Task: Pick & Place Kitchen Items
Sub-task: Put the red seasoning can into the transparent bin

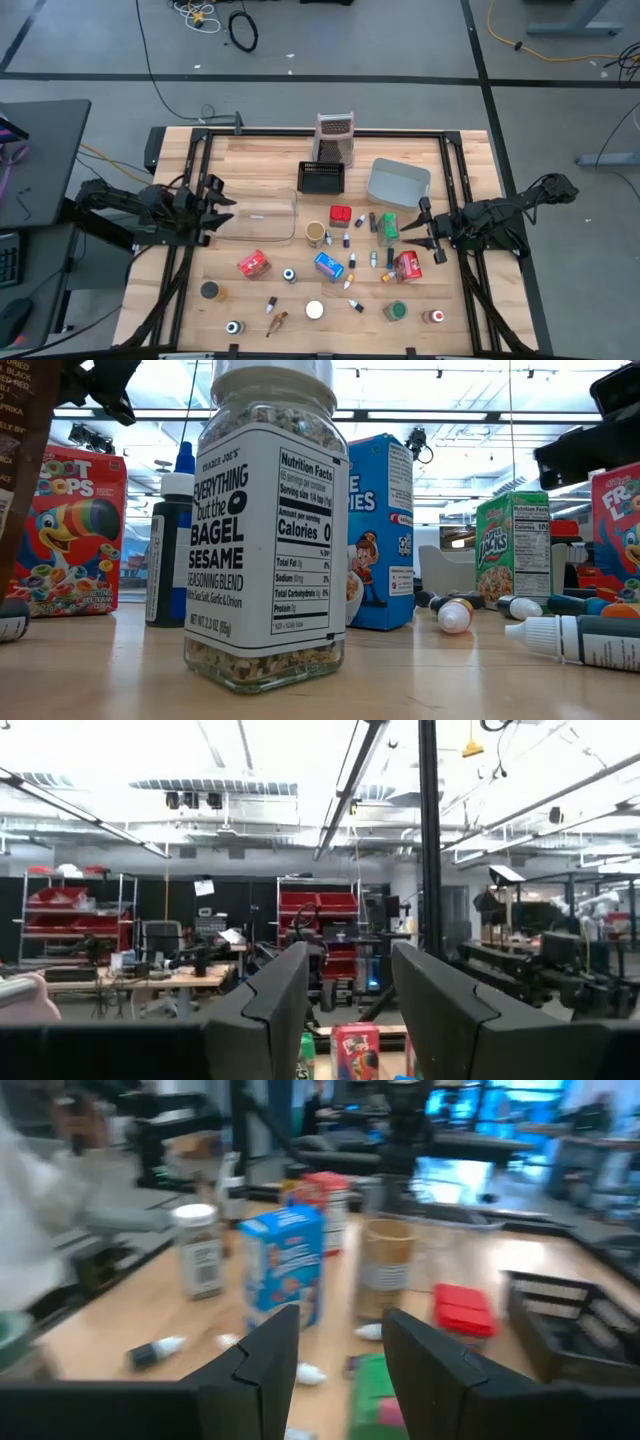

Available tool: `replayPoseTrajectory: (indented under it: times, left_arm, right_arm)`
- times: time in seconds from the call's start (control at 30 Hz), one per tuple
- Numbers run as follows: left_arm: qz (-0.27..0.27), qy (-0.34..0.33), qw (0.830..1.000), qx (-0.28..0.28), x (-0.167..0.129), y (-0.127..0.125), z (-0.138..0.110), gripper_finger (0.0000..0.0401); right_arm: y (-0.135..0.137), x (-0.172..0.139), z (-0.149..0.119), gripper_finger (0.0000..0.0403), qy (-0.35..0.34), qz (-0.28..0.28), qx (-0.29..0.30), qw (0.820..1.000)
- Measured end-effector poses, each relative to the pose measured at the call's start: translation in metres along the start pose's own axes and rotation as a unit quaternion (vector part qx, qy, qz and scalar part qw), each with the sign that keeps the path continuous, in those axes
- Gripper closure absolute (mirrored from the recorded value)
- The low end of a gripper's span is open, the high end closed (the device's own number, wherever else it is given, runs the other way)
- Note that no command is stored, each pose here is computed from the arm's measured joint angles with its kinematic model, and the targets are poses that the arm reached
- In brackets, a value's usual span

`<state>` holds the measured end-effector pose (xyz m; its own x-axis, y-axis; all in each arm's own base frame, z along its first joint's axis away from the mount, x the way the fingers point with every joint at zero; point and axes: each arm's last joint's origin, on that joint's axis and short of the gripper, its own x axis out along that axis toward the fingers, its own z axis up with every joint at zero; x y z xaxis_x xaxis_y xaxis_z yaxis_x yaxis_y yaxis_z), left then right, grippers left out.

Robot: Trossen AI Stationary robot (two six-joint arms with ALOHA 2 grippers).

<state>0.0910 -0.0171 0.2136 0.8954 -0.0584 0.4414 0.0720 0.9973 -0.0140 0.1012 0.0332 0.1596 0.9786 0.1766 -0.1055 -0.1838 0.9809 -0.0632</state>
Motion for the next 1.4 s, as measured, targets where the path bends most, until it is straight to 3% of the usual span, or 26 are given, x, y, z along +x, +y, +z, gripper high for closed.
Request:
replayPoseTrajectory:
  times: [0.27,0.53,0.63,0.7,0.8,0.93,1.03,1.2,1.4]
  left_arm:
    - [-0.001,0.022,0.999,0.032,0.003,-0.001,-0.005,0.0246]
    - [0.013,0.026,0.997,0.068,0.004,0.000,-0.006,0.0246]
    - [0.054,0.021,0.995,0.083,0.007,0.002,0.002,0.0246]
    - [0.078,0.025,0.990,0.111,0.011,0.004,0.011,0.0246]
    - [0.079,0.064,0.984,0.148,0.021,0.003,0.022,0.0246]
    - [0.075,0.131,0.974,0.171,0.037,0.002,0.034,0.0246]
    - [0.100,0.181,0.964,0.169,0.049,0.002,0.041,0.0246]
    - [0.153,0.192,0.955,0.168,0.067,0.004,0.055,0.0246]
    - [0.158,0.205,0.953,0.158,0.071,0.003,0.050,0.0246]
  right_arm:
    - [-0.004,0.000,0.005,0.0248,-0.023,-0.060,0.013,0.998]
    - [-0.007,-0.008,0.037,0.0248,-0.190,-0.070,0.030,0.979]
    - [-0.012,-0.016,0.051,0.0248,-0.251,-0.149,-0.021,0.956]
    - [-0.016,-0.024,0.061,0.0248,-0.286,-0.227,-0.077,0.928]
    - [-0.020,-0.033,0.069,0.0248,-0.323,-0.273,-0.070,0.904]
    - [-0.017,-0.031,0.071,0.0248,-0.345,-0.224,-0.100,0.906]
    - [-0.015,-0.025,0.070,0.0248,-0.351,-0.173,-0.115,0.913]
    - [-0.017,-0.011,0.087,0.0225,-0.321,-0.177,-0.106,0.924]
    - [-0.018,0.028,0.110,0.0184,-0.256,-0.170,-0.088,0.948]
